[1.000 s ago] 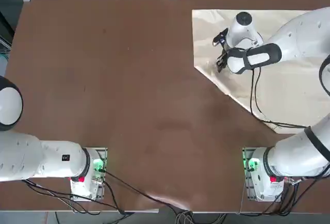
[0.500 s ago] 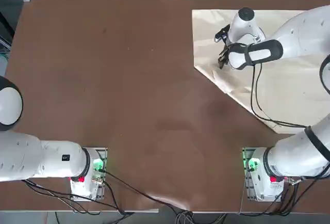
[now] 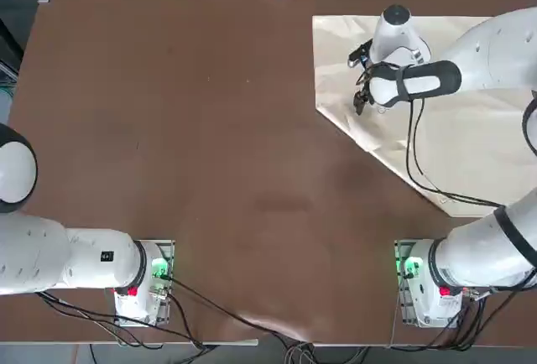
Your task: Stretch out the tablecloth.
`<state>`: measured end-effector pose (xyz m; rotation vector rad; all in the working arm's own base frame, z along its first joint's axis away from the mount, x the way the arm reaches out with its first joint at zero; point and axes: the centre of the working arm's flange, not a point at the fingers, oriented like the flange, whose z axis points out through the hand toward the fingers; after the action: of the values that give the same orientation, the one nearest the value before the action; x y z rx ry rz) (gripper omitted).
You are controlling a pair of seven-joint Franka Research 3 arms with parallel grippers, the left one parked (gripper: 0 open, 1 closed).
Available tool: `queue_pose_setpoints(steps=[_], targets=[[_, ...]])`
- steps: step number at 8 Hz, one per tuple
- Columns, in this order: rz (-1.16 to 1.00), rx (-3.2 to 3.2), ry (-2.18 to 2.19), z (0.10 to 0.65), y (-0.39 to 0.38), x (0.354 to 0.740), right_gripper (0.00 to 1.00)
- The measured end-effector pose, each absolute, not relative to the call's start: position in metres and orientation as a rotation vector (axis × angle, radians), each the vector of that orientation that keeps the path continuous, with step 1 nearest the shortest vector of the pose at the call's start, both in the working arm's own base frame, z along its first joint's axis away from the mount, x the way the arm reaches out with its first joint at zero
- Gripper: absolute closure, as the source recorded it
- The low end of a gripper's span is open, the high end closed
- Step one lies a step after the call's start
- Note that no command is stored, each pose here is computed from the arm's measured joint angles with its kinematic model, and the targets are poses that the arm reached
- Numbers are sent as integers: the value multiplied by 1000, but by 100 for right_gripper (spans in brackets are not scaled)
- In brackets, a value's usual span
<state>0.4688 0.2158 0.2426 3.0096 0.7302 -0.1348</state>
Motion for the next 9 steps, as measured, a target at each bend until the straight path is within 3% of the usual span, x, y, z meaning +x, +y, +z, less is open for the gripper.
queue_pose_setpoints(steps=[2,9], targets=[[-174,3042,511,250,252,445,15],[-230,3003,-133,225,290,384,14]])
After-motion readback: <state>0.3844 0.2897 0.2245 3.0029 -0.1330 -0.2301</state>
